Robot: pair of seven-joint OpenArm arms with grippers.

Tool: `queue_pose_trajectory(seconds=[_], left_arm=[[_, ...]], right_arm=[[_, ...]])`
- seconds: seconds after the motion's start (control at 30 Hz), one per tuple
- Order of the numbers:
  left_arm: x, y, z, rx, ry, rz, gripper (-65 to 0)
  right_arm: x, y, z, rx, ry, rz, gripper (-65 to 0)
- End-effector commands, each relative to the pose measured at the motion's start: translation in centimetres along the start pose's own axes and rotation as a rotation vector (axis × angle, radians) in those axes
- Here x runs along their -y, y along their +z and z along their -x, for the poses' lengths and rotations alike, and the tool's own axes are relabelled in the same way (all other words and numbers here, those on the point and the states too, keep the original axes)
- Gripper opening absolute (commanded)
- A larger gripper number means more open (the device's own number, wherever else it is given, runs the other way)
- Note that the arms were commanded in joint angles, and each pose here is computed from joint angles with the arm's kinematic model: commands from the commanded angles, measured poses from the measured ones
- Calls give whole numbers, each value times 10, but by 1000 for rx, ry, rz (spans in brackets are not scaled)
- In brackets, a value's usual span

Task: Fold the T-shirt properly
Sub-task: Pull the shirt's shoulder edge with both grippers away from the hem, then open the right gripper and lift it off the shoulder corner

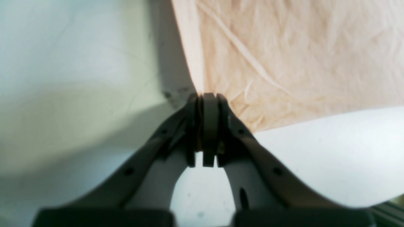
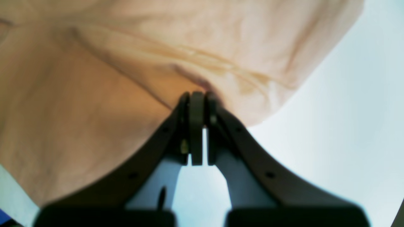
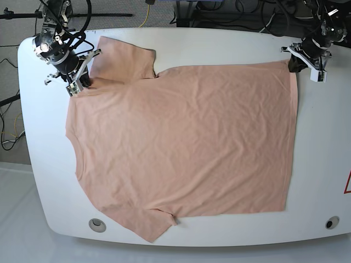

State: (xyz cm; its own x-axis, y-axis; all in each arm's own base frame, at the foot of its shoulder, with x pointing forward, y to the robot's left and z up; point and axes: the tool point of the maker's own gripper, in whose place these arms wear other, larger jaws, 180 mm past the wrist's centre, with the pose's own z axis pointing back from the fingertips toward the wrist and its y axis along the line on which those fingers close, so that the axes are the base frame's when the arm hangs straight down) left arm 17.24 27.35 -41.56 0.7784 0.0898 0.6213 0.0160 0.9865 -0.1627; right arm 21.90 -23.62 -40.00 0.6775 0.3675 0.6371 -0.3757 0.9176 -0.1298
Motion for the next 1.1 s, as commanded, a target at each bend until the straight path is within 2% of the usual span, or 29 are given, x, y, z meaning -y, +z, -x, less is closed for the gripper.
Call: queue_pose_trajectory(seconds=[0.0,0.27,0.33,0.7,0.87,1.07], left_arm=[[0,12,-8,20,-40,-10,-650],[2,17,-9,19,-57,-12,-650],[4,15,-22,43,-72,-7,-650],[5,18,-49,105,-103,-14,-650],[5,18,-55,121,-106,-16,-650],[1,14,-62,132,-94,-23,-650]], right_arm=[[-4,9,-7,14,16,2,-650],[-10,20,-6,2,21,10,-650],[-4,24,-12,12,36,25,-650],[30,33,-23,67,-25,103,-650],[37,35,-26,80,-35,124,-611],[40,35,-30,90,-31,134,-596]])
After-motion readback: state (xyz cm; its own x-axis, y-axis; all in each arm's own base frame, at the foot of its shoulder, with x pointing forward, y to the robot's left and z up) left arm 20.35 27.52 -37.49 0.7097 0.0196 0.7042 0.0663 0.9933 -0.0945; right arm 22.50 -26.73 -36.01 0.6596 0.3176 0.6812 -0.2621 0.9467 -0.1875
